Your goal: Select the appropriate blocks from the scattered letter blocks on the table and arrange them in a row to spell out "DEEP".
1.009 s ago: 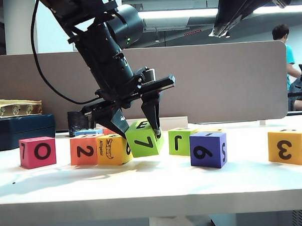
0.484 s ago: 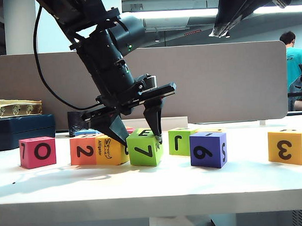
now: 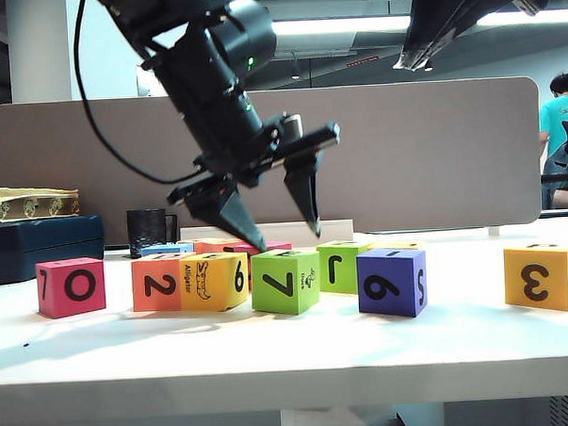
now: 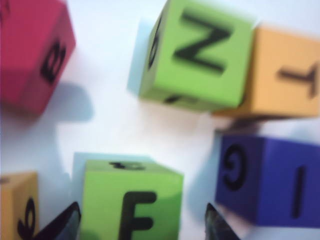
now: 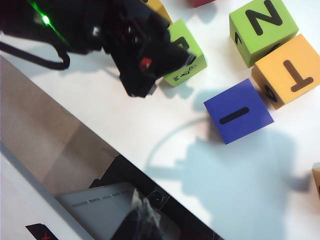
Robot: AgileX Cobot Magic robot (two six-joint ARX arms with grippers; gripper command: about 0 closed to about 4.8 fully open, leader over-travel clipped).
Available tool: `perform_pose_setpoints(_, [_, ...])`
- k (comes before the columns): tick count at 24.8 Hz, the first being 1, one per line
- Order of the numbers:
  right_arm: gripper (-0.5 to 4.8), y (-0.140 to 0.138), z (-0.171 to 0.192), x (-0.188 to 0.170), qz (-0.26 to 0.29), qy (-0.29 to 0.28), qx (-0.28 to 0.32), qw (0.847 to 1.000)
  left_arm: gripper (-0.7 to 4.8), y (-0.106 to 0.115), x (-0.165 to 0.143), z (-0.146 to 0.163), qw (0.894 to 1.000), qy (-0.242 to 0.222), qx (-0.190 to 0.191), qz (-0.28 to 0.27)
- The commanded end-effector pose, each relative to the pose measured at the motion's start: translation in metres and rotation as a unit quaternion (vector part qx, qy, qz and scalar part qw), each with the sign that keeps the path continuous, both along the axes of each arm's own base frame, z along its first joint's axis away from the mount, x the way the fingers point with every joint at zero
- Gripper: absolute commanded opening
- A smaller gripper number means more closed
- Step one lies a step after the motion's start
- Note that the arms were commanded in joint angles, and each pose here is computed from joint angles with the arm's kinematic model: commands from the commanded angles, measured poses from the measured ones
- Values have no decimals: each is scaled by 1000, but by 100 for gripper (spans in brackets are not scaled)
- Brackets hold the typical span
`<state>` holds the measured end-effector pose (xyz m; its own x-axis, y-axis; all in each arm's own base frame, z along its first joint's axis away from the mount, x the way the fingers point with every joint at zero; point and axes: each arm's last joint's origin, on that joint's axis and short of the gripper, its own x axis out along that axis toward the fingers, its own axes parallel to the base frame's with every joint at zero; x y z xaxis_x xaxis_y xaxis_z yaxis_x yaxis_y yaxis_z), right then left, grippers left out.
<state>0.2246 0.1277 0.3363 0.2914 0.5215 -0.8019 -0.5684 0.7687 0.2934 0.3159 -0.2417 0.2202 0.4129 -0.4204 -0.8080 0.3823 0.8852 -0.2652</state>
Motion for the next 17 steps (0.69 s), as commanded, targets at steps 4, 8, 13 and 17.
perform_pose_setpoints(4, [-1,0,2,0,1,-2,2,1000,310,-4,1,29,1000,2,4,-24])
perform_pose_setpoints(8, [-1,0,2,0,1,-5,3,1000,242,-19,-10,28,998,4,-1,-70])
perform_pose_setpoints(13, [-1,0,2,0,0,-4,3,1000,147,-35,-17,20,995,-25,29,-90])
perform_pose_setpoints(17, [-1,0,2,-1,1,-2,2,1000,126,-39,-13,6,994,-18,44,-99])
